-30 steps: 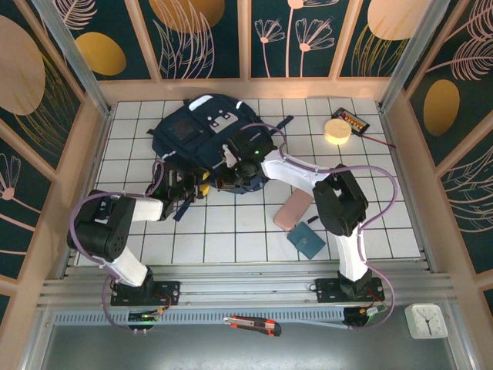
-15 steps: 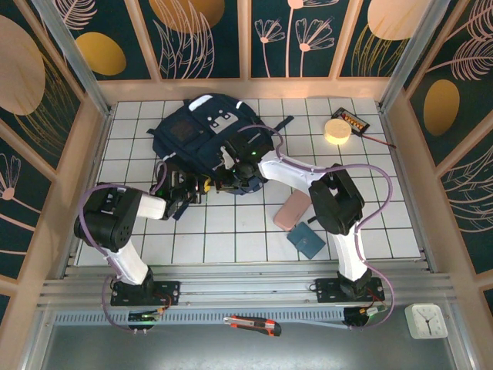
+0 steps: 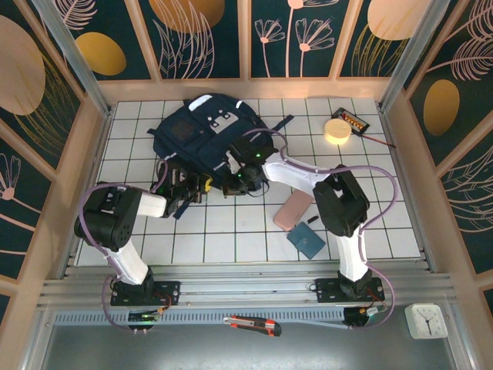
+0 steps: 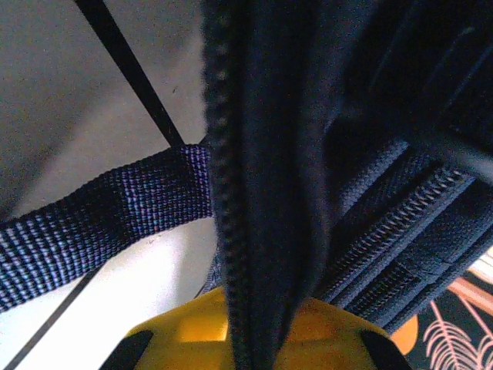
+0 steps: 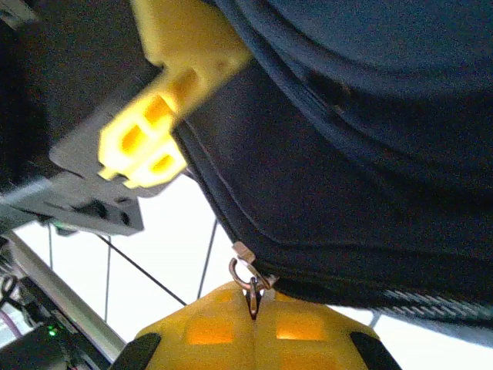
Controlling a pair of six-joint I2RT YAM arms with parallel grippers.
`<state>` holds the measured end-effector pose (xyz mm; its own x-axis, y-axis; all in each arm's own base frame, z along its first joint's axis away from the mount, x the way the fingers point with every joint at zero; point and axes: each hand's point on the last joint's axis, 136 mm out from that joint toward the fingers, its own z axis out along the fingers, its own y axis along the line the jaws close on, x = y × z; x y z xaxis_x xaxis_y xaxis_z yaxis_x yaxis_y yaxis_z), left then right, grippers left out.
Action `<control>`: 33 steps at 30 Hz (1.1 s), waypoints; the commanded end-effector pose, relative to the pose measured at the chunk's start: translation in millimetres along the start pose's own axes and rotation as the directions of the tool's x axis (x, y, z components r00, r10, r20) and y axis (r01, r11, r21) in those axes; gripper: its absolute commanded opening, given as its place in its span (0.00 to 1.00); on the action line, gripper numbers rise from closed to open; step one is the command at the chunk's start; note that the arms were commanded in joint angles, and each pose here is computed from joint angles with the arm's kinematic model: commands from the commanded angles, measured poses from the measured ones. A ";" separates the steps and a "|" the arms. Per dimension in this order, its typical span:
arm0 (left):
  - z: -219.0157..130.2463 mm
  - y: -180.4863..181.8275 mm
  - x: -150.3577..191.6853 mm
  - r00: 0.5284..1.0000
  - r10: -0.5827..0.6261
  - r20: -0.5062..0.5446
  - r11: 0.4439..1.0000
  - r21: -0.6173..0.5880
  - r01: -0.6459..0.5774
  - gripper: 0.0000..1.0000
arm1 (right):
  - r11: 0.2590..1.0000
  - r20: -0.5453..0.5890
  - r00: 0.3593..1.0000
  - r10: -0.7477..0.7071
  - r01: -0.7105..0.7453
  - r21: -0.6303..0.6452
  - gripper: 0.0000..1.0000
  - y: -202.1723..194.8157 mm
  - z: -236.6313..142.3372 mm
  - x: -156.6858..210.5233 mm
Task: Pack the student bag
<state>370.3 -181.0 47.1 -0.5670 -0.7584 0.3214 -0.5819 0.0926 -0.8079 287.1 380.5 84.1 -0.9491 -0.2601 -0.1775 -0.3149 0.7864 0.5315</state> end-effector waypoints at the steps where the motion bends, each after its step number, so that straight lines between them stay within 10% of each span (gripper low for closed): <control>1: -5.6 -18.7 -13.4 0.998 0.053 0.038 0.998 0.033 -0.054 0.00 | 0.998 -0.019 1.000 0.018 -0.017 0.055 0.00 -23.7 -36.1 22.0; 17: -27.2 -15.6 -20.8 0.989 0.138 0.044 0.990 -0.023 -0.137 0.00 | 0.979 0.118 0.987 0.104 -0.123 0.162 0.00 -157.8 -95.1 -31.5; 21: -30.2 -21.9 -19.7 0.989 0.142 0.038 0.990 -0.011 -0.142 0.00 | 0.995 0.127 0.988 0.093 -0.095 0.007 0.00 -136.1 -96.8 -52.2; 26: -29.9 -29.9 -19.3 0.986 0.162 0.036 0.987 -0.009 -0.161 0.00 | 0.976 0.103 0.986 -0.128 0.144 -0.166 0.58 -46.1 -87.6 -25.3; 33: -29.2 -23.6 -18.6 0.987 0.157 0.022 0.988 -0.018 -0.156 0.00 | 0.963 0.018 0.967 -0.253 0.254 -0.088 0.66 -30.2 -44.3 1.5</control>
<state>367.1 -152.7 55.8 -0.6236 -0.7517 0.2147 -0.5488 0.2253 -0.8050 290.1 338.9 114.0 -0.8528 -0.4200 -0.3104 -0.5200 0.6284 0.5785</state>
